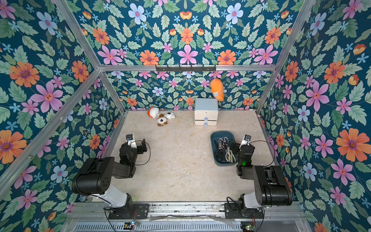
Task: Put the scissors into the storage box
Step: Reset both arms
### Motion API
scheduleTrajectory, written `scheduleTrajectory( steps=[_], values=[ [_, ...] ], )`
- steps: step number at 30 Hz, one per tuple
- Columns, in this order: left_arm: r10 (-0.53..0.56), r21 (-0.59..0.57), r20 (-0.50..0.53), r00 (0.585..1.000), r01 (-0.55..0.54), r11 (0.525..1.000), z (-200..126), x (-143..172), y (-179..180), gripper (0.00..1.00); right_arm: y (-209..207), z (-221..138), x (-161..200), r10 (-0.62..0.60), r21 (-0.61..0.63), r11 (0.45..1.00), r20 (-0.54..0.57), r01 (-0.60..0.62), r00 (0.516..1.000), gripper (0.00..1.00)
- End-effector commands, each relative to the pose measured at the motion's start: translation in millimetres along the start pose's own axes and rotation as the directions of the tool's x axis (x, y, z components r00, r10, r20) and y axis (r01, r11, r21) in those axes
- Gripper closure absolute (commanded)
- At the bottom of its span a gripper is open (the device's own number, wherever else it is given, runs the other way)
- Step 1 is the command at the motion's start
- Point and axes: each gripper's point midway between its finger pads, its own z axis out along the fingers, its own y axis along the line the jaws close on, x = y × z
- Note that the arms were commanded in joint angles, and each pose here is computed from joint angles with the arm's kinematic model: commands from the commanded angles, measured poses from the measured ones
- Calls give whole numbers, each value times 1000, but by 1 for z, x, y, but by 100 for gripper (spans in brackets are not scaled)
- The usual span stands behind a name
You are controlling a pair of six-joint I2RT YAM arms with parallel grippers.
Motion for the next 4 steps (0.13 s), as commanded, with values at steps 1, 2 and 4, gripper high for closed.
scheduleTrajectory(
  steps=[1,2,4],
  values=[
    [6,-4,29,1000,-5,1000,0,-7,1,1,1,0,-3,-2,-4,1000,4,2,1000,1],
    [6,-4,28,1000,-6,1000,0,-7,1,1,2,2,-4,2,-11,1000,9,-2,1000,1],
    [6,-4,28,1000,-6,1000,0,-7,0,1,2,1,-3,4,-13,1000,-1,-4,1000,1]
  ],
)
